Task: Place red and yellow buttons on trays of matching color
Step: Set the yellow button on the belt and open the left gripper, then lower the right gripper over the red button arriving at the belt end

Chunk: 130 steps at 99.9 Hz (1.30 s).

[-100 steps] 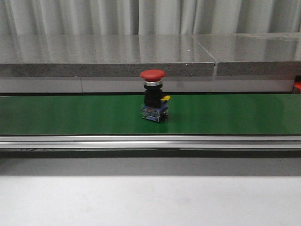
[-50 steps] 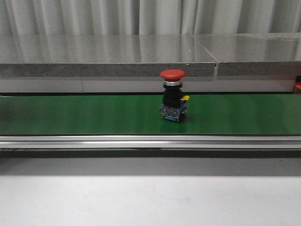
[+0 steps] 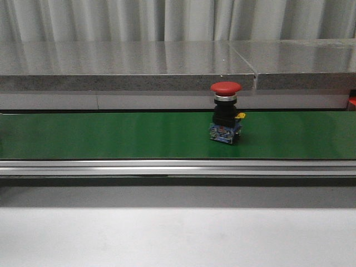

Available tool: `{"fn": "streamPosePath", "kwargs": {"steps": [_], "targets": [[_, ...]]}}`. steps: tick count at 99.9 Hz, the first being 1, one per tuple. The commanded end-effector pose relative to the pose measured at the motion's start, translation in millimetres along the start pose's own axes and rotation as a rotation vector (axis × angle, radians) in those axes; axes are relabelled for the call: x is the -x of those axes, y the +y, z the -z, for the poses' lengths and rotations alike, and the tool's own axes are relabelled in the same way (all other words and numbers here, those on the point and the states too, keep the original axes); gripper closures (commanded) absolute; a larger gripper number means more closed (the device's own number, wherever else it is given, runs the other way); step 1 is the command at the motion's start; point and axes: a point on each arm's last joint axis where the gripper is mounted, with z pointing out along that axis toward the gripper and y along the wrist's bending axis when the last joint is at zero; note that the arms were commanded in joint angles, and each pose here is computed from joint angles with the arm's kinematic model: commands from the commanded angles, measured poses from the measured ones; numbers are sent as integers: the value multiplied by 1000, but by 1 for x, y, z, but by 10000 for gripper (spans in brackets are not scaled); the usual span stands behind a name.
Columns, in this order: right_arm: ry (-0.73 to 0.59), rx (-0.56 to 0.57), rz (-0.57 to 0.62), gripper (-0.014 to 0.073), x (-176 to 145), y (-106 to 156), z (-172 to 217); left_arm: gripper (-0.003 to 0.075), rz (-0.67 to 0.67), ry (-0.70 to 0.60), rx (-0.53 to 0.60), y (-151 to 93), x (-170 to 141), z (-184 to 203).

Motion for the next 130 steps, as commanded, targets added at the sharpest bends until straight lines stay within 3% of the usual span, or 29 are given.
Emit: {"fn": "streamPosePath", "kwargs": {"steps": [1,16,33,47,65,89,101,113,130], "targets": [[-106,-7,15,662,11,-1,2,167,12,-162,-25,-2,-3,21],[-106,-7,15,662,11,-1,2,223,19,-205,-31,-1,-40,40],[-106,-7,15,662,11,-1,2,347,37,-216,-38,1,-75,53],[-106,-7,15,662,11,-1,2,492,70,-237,-56,0,-89,62],[-109,-7,15,662,12,-1,2,738,70,-247,-56,0,-92,65],[-241,-10,-14,662,24,-1,5,739,70,-250,-56,0,-92,65],[-260,3,-170,662,33,-2,7,739,70,-250,-56,0,-92,65],[-194,39,-314,662,46,-1,8,739,70,-250,-56,0,-92,65],[28,96,-318,662,74,4,3,739,70,-250,-56,0,-92,65]]}}
